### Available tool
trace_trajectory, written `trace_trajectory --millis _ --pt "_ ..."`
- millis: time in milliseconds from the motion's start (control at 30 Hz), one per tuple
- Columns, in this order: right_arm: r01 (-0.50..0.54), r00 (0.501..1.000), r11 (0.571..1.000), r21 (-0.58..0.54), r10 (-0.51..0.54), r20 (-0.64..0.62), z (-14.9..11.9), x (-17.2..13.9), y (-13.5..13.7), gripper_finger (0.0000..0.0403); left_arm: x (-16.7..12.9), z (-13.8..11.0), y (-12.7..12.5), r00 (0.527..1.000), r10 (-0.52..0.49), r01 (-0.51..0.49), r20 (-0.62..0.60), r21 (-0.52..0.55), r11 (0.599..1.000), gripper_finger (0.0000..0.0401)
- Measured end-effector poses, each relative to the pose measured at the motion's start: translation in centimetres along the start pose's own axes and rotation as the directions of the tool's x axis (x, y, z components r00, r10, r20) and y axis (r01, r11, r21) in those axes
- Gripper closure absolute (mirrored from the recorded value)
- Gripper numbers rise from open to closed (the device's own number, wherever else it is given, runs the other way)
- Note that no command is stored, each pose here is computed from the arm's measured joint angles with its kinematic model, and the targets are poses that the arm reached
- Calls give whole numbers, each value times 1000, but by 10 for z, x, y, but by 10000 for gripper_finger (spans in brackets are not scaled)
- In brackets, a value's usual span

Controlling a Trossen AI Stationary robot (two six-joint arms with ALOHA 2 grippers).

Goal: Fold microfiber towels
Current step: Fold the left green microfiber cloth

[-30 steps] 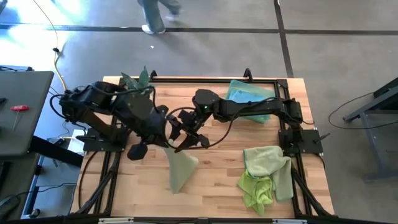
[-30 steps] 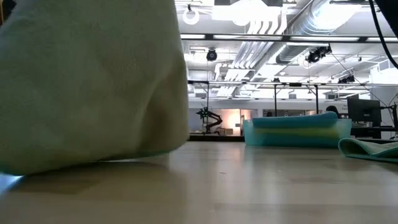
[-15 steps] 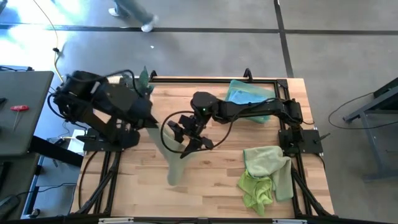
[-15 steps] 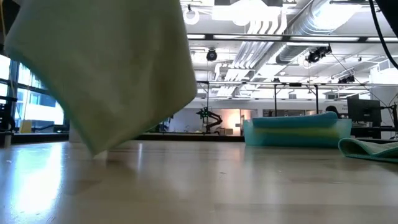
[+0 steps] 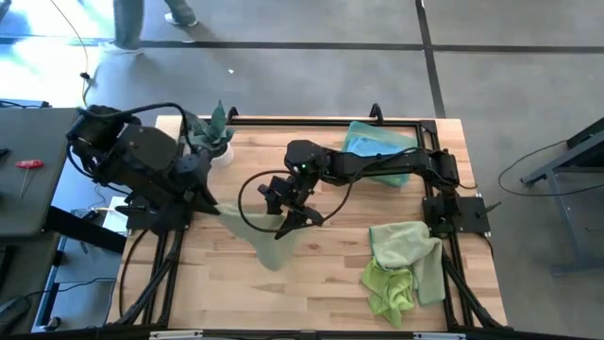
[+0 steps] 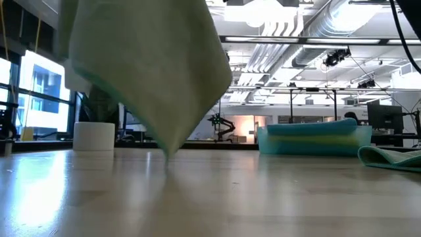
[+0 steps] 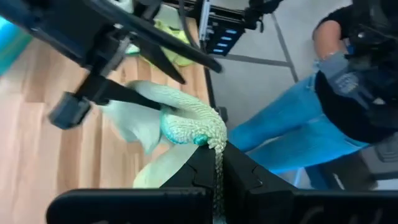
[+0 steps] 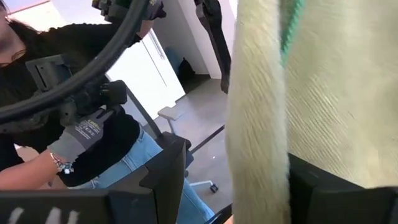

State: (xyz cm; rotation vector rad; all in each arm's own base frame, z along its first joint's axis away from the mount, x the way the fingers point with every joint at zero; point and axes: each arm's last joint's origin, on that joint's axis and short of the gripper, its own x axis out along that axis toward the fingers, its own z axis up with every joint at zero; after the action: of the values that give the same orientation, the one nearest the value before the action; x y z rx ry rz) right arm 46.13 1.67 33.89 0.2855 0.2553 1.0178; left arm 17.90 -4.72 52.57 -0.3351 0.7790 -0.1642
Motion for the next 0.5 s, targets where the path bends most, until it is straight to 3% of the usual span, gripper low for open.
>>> trace_trajectory --millis 200,333,500 --pt "36 999 997 71 -36 7 1 -15 -9 224 2 -3 -7 999 37 -37 12 14 999 400" --pt "35 999 989 146 -36 3 1 -23 -13 224 2 -2 -6 982 170 -176 76 69 982 400" --pt "-46 999 975 219 50 -13 1 -29 -14 224 1 1 -1 921 352 -375 166 136 917 400"
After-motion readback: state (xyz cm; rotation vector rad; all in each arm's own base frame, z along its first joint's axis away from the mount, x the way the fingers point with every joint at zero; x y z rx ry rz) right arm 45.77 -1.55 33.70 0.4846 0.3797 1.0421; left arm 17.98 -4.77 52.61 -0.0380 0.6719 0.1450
